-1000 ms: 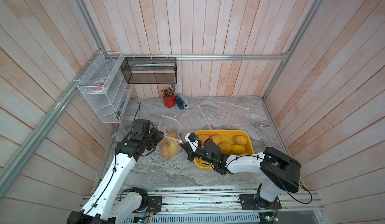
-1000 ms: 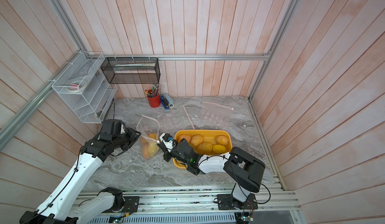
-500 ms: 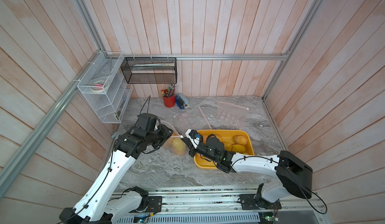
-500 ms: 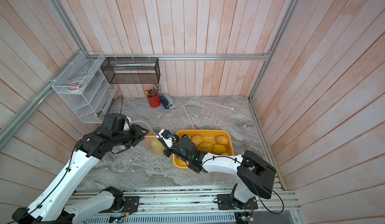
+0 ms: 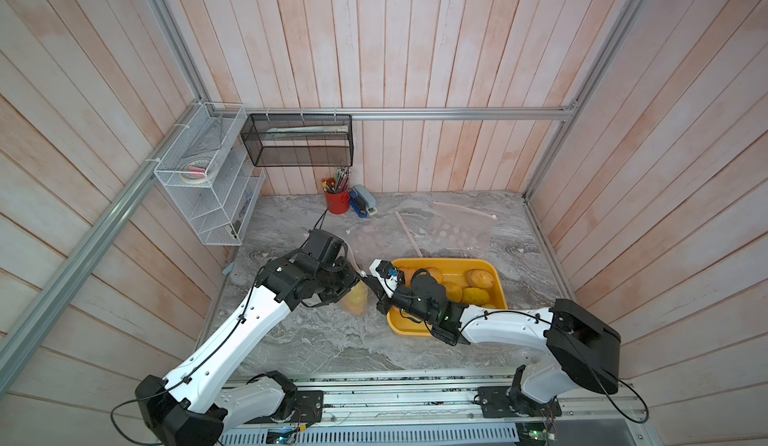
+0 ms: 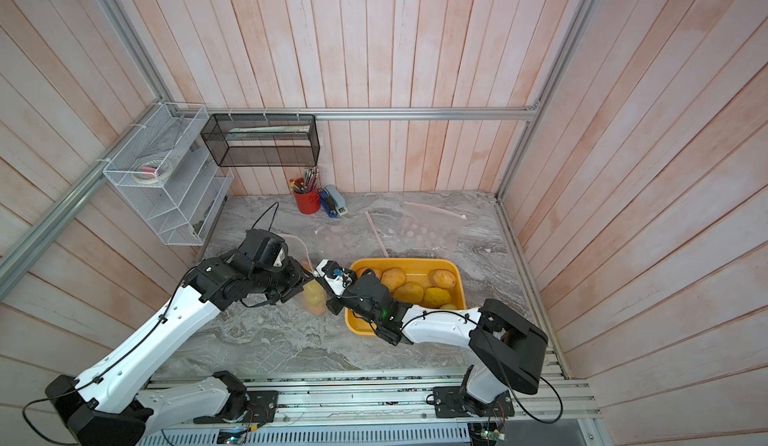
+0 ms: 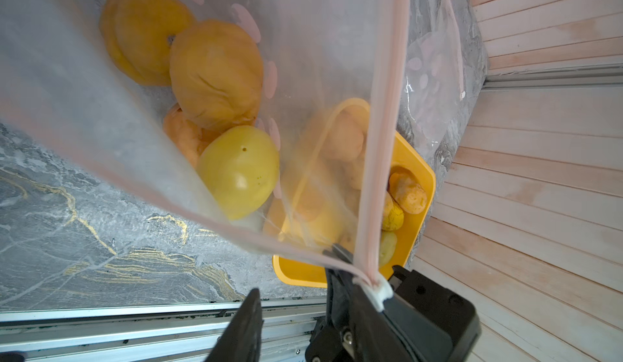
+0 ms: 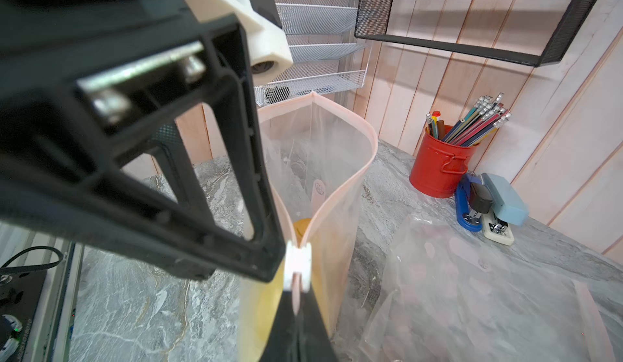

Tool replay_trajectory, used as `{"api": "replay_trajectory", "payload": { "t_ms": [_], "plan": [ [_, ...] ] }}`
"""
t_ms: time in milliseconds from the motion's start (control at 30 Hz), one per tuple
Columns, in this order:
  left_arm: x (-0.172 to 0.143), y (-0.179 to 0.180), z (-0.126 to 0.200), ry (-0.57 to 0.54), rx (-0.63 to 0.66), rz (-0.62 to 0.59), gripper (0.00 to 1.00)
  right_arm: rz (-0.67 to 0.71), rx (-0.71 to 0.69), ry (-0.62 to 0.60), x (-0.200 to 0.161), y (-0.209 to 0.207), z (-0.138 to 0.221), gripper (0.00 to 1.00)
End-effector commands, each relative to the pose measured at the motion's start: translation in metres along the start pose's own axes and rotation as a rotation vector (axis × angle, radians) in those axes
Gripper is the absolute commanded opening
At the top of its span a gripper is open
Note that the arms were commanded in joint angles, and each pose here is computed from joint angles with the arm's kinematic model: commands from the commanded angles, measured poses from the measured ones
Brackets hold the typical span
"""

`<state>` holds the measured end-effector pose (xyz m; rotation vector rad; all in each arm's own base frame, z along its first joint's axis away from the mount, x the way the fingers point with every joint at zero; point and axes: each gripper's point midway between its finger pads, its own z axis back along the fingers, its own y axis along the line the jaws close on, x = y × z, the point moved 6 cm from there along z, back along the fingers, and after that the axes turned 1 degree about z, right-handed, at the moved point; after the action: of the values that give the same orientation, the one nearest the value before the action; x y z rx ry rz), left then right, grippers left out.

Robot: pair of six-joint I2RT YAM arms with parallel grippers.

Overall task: Put the potatoes into a zipper bag and zip it
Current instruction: Zip the zipper on the zipper food storage bag.

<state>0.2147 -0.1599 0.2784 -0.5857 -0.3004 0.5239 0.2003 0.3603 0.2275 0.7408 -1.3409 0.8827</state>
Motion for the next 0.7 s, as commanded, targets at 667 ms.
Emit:
{"api": "replay_trajectory", "payload": {
  "t_ms": [667],
  "plan": [
    [0.006,-0.016,0.003,-0.005,-0.056,-0.022,0.44,0.016,0.043,0.003,-0.007,0.016,-0.01,0.0]
  ]
}}
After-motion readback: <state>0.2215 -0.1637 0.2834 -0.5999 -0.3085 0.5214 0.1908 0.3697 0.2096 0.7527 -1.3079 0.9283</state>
